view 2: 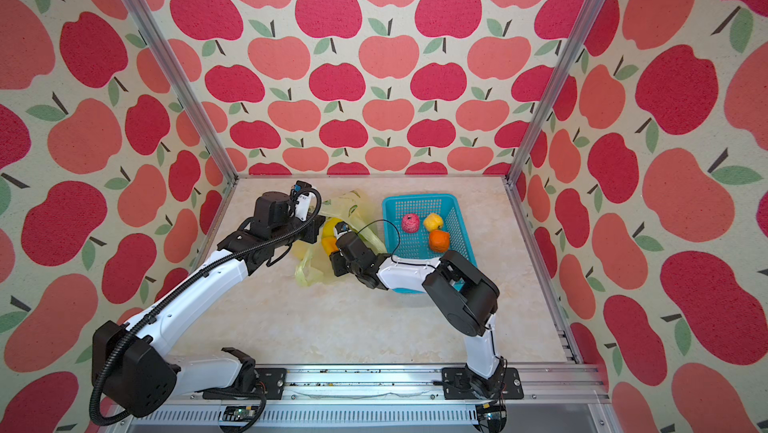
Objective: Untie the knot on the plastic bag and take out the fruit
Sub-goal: 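Grasp the orange-yellow papaya with the right gripper and lift it out, then carry the papaya into the teal basket and open the right gripper, then move the right gripper into the bag and grasp the green apple, then lift the green apple out of the bag with the right gripper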
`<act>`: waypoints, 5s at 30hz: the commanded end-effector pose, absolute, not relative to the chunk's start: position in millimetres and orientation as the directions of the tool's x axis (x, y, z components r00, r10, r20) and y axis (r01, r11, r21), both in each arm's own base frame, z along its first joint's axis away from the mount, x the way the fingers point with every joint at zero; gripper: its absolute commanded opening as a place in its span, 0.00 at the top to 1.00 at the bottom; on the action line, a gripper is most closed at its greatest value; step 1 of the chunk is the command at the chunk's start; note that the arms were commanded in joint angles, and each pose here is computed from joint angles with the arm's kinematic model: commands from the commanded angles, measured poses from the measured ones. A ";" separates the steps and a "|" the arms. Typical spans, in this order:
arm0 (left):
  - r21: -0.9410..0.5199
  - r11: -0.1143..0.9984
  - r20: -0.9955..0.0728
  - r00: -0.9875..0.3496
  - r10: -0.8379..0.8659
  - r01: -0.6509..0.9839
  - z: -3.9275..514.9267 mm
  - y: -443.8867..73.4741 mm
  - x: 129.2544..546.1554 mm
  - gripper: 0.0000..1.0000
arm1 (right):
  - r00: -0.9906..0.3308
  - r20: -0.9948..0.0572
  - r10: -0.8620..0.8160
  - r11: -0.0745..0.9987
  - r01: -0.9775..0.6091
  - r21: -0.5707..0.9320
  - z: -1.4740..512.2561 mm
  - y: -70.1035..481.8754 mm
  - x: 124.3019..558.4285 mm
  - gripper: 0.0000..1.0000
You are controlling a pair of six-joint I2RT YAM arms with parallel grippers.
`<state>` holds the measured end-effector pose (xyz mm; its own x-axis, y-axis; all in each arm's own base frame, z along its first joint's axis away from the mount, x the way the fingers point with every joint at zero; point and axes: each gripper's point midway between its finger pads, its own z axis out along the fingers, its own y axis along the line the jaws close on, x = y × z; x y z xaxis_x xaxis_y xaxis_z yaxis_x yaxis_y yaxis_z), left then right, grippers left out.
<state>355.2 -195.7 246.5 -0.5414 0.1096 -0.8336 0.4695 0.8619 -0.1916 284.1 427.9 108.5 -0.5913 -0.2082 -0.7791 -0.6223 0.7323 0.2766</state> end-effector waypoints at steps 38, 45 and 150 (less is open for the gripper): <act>-0.185 0.861 -0.843 -0.527 0.109 0.474 254.7 -195.3 358.1 1.00 | -0.697 -0.717 0.013 0.982 -0.124 0.139 93.6 159.1 375.4 0.88; -0.186 0.859 -0.845 -0.523 0.108 0.478 255.6 -195.5 356.7 1.00 | -0.750 -0.661 -0.013 0.986 -0.121 0.118 67.7 167.5 392.6 0.85; -0.181 0.818 -0.881 -0.460 0.113 0.546 278.9 -205.9 333.2 1.00 | -0.563 -0.823 0.074 0.966 -0.163 0.198 43.9 387.8 441.1 0.54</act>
<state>337.8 -205.6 271.9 -0.4895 0.1037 -0.8658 0.5255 0.8274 -0.1980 439.6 389.6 55.4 -0.5386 0.0817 -0.8386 -0.1592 0.9675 0.1965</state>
